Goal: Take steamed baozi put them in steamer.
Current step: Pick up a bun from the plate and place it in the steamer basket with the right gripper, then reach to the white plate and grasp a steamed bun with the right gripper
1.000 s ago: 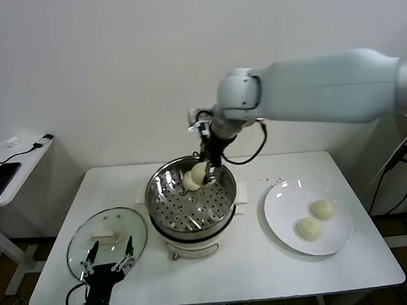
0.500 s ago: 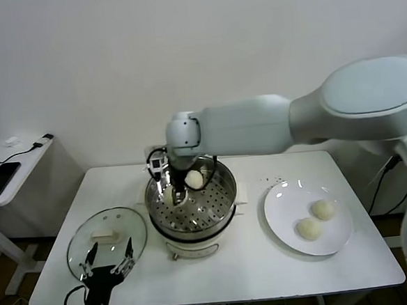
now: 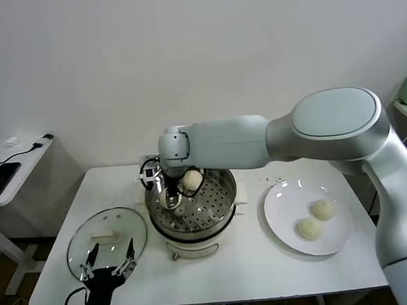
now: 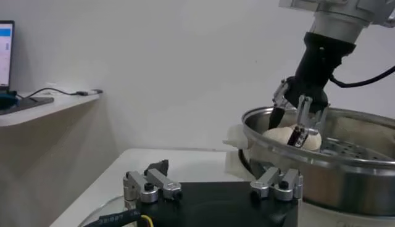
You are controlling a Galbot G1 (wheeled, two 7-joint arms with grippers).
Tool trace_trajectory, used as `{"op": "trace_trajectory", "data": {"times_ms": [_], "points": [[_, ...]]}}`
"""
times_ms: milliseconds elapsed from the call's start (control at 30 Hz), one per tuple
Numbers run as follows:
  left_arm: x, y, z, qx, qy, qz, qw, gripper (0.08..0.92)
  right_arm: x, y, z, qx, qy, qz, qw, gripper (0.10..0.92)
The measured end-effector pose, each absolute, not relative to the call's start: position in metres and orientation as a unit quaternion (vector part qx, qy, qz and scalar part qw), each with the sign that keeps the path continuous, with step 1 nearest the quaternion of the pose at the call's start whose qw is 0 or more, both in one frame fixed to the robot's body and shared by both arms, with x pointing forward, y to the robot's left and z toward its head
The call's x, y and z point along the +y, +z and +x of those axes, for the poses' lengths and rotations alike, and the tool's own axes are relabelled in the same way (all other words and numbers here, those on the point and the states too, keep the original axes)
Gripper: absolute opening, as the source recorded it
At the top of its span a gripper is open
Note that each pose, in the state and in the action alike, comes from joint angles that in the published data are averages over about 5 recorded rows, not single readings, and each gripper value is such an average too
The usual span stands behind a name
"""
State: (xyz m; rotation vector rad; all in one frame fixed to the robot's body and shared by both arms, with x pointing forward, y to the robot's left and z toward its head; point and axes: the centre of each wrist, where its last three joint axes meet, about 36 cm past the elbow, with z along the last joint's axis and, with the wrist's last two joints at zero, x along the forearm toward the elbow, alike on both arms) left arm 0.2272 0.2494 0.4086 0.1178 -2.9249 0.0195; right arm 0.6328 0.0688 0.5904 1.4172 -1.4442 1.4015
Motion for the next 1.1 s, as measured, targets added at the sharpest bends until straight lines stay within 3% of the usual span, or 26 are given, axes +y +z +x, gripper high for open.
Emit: {"op": "trace_trajectory", "data": {"times_ms": [200, 433, 767, 1100], "points": [[0.250, 0.409, 0.226, -0.994, 0.003, 0.042, 0.105, 0.823, 0.055, 0.601, 0.637, -0.544, 0.542, 0.550, 0.329, 0.822], [0.248, 0.409, 0.226, -0.994, 0.001, 0.042, 0.105, 0.823, 0.008, 0.645, 0.649, -0.542, 0.543, 0.557, 0.320, 0.823], [0.249, 0.410, 0.232, -0.994, -0.001, 0.040, 0.106, 0.823, -0.149, 0.710, 0.649, -0.538, 0.541, 0.546, 0.347, 0.823], [0.247, 0.405, 0.232, -0.993, -0.002, 0.037, 0.116, 0.823, -0.303, 0.660, 0.618, -0.539, 0.520, 0.522, 0.408, 0.823]]}}
